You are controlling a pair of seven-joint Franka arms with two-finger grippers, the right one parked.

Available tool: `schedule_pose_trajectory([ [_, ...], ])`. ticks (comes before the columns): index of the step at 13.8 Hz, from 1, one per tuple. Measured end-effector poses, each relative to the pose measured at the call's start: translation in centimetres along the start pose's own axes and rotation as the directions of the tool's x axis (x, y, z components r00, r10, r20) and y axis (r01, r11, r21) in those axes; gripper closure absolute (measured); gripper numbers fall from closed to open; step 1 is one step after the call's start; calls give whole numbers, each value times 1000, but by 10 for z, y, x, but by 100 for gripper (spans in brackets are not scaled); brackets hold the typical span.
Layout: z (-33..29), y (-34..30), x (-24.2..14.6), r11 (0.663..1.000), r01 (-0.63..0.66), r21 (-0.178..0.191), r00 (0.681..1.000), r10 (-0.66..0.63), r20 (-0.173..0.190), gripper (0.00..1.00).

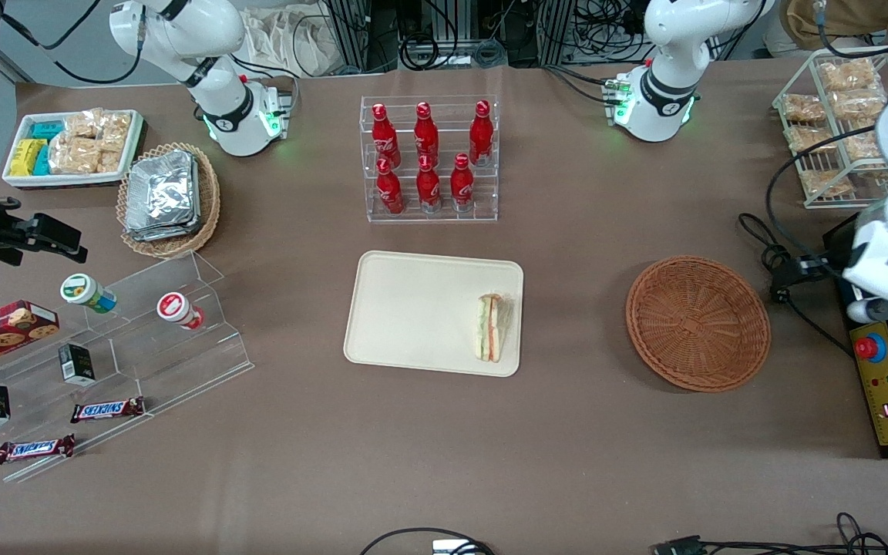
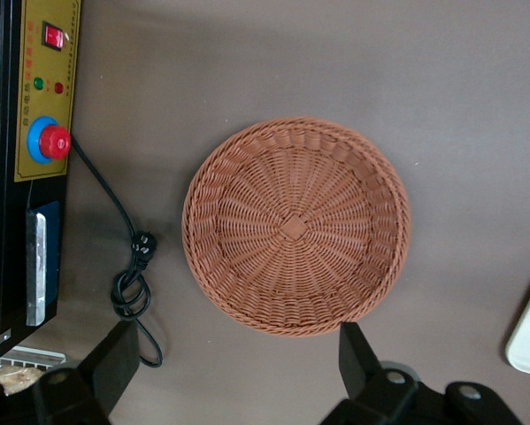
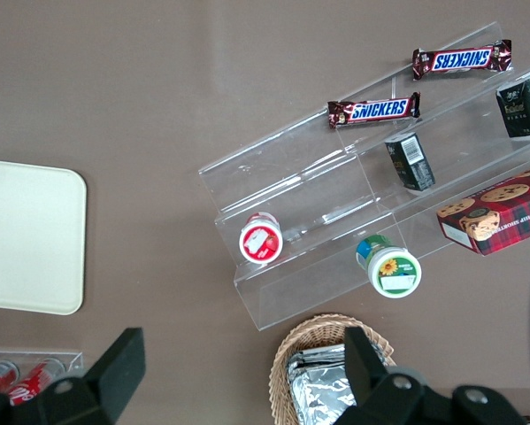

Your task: Place sandwich from basket to tray

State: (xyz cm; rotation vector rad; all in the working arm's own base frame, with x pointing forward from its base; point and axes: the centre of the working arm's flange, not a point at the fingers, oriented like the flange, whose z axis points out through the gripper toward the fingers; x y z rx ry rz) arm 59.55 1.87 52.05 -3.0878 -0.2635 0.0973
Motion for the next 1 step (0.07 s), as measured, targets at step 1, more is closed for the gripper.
schedule_pose_trajectory([
  [1, -3, 2, 4, 1000, 2, -13, 1000, -2, 12, 0],
])
